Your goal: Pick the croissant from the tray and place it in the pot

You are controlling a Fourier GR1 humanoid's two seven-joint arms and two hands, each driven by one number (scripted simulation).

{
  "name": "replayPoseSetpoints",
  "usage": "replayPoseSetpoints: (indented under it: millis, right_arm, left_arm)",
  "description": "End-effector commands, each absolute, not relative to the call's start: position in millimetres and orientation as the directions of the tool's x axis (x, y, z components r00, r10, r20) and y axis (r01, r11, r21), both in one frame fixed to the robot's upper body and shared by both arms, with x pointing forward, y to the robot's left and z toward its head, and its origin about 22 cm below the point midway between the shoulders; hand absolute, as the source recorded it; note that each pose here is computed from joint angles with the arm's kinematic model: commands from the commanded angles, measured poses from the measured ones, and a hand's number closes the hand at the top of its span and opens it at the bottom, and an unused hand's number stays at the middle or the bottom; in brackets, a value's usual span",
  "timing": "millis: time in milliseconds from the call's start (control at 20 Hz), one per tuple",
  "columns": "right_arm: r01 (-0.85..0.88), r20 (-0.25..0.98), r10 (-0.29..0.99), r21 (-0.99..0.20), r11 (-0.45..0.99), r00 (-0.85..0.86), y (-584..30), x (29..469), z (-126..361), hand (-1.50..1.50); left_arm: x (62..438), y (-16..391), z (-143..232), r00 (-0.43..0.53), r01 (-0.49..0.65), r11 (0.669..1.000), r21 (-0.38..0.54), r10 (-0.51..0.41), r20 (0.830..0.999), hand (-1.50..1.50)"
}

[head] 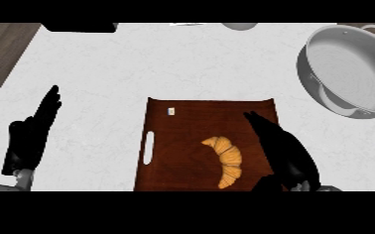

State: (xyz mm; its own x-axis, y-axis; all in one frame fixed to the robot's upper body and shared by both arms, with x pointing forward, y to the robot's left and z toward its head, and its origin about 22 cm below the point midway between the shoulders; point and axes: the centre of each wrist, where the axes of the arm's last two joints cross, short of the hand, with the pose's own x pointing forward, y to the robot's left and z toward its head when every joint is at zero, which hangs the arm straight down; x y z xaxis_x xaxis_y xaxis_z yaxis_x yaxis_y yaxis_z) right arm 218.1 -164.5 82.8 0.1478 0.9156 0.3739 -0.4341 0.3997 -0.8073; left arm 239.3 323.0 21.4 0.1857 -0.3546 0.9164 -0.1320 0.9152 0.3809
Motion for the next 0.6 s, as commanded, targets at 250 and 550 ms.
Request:
replayPoseSetpoints:
  millis: [250,550]
  right_arm:
    - [-0.619,0.287,0.944,-0.716,0.323,0.162,-127,248,98,-1.50]
    - [-0.632,0.175,0.969,-0.735,0.246,0.174,-88,267,80,-1.50]
  left_arm:
    - [237,335,24,0.192,-0.153,0.910,0.386,-0.355,0.915,0.00]
    - [227,326,14,0.196,-0.162,0.910,0.382,-0.349,0.916,0.00]
